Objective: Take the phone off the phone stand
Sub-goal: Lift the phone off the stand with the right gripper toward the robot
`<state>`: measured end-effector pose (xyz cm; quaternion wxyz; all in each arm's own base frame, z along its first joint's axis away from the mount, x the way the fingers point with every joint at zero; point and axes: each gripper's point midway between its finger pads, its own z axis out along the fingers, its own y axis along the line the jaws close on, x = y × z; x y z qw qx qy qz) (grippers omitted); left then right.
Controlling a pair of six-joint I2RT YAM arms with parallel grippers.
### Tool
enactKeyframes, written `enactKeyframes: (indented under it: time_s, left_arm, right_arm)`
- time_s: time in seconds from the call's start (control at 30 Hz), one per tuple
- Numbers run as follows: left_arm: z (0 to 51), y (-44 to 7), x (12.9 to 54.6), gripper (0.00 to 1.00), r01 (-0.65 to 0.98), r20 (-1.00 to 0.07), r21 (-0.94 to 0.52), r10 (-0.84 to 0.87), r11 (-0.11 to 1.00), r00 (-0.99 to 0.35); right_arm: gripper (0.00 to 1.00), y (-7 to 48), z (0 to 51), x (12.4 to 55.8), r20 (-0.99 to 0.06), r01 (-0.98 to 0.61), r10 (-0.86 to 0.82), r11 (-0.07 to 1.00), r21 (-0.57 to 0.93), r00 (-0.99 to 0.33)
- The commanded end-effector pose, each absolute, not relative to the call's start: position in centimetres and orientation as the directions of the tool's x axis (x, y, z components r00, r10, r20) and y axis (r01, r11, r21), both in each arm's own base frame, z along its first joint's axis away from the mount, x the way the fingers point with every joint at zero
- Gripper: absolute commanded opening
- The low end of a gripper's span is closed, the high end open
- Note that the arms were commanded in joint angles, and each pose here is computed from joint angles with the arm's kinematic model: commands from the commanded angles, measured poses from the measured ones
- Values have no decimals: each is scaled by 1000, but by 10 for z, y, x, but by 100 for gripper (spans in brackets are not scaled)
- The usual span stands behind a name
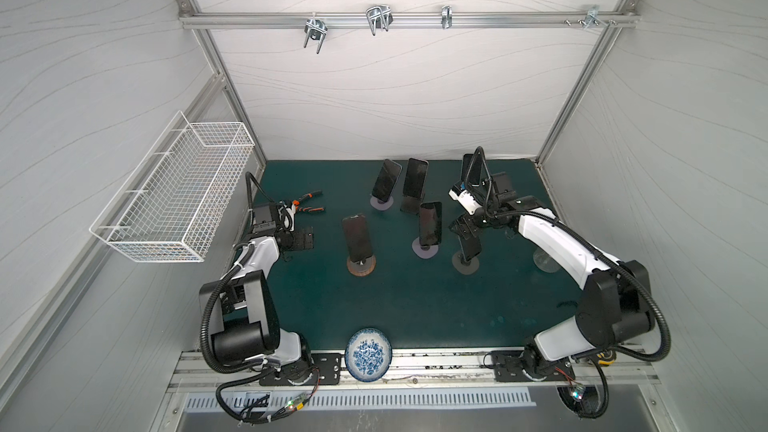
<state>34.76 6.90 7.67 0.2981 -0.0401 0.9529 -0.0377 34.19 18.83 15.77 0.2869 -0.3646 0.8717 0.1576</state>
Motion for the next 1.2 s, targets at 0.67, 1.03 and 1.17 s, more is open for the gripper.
enactKeyframes:
  time_s: [0.67,1.03,1.17]
  left_arm:
    - [89,76,360,100,-44,-594,-72,-78,996,-800]
    - [87,78,360,100,-49,-589,-64,-77,997,-805]
    - [86,80,358,100,-41,-590,-37,-55,998,-805]
  right_arm:
    - [67,232,241,263,-653,-774,-569,632,42,-500]
    - [67,292,167,167,-409,-837,-740,530,133,-534]
    - [67,302,130,147,-316,-851,-792,507,136,-522]
